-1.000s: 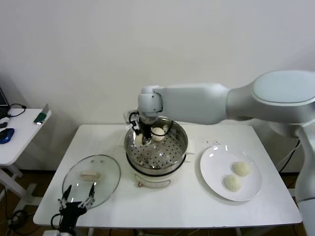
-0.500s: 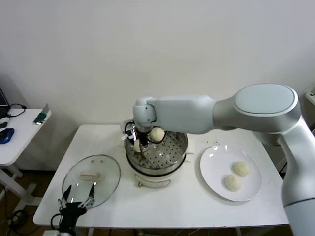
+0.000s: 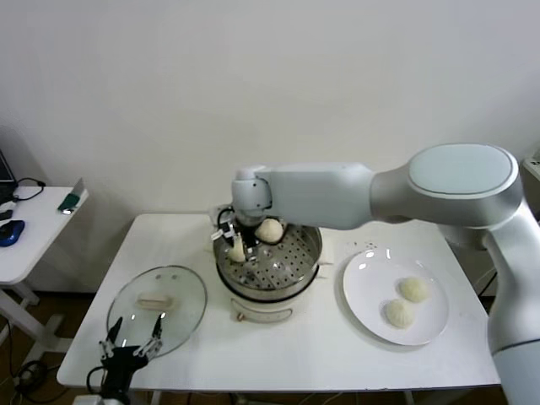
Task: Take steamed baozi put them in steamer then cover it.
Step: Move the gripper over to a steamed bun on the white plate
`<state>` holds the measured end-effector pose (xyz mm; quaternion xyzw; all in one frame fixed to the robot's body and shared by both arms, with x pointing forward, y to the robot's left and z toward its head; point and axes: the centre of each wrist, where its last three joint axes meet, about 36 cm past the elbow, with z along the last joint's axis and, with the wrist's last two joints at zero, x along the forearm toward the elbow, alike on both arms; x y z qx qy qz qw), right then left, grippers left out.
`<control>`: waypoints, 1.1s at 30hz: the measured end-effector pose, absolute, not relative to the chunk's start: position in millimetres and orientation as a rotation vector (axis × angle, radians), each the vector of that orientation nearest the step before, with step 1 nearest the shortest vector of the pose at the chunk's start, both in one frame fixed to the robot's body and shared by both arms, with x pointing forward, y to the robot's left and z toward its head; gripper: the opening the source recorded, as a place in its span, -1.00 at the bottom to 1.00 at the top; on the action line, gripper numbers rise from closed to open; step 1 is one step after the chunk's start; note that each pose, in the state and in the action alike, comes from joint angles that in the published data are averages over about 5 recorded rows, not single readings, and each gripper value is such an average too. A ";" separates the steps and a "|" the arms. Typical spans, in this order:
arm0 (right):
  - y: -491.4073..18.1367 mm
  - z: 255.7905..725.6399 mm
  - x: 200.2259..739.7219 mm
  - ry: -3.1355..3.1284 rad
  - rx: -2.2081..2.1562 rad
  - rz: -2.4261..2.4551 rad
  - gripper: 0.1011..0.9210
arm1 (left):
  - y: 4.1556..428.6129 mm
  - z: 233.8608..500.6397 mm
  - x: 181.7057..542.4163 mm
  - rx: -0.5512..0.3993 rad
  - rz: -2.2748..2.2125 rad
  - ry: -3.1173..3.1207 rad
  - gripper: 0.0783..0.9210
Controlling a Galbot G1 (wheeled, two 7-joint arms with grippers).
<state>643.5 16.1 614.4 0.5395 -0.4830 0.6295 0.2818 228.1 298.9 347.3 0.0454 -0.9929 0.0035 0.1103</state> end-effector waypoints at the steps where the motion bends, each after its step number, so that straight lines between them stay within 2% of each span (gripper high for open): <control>1: 9.6 619.1 644.9 -1.292 1.446 1.682 0.76 | 298.6 347.5 228.2 0.133 0.011 -2.918 0.77; 7: -53.1 652.2 655.1 -1.291 1.435 1.623 0.76 | 297.7 347.8 229.0 0.131 0.012 -2.920 0.77; 16: -194.1 680.1 645.7 -1.300 1.350 1.483 0.76 | 296.1 349.2 232.6 0.117 0.009 -2.926 0.77; 24: -292.3 649.5 608.5 -1.273 1.288 1.382 0.76 | 294.2 348.0 234.2 0.107 0.013 -2.925 0.77; 33: -336.6 598.7 578.1 -1.248 1.236 1.346 0.76 | 297.0 348.1 233.5 0.122 0.011 -2.926 0.77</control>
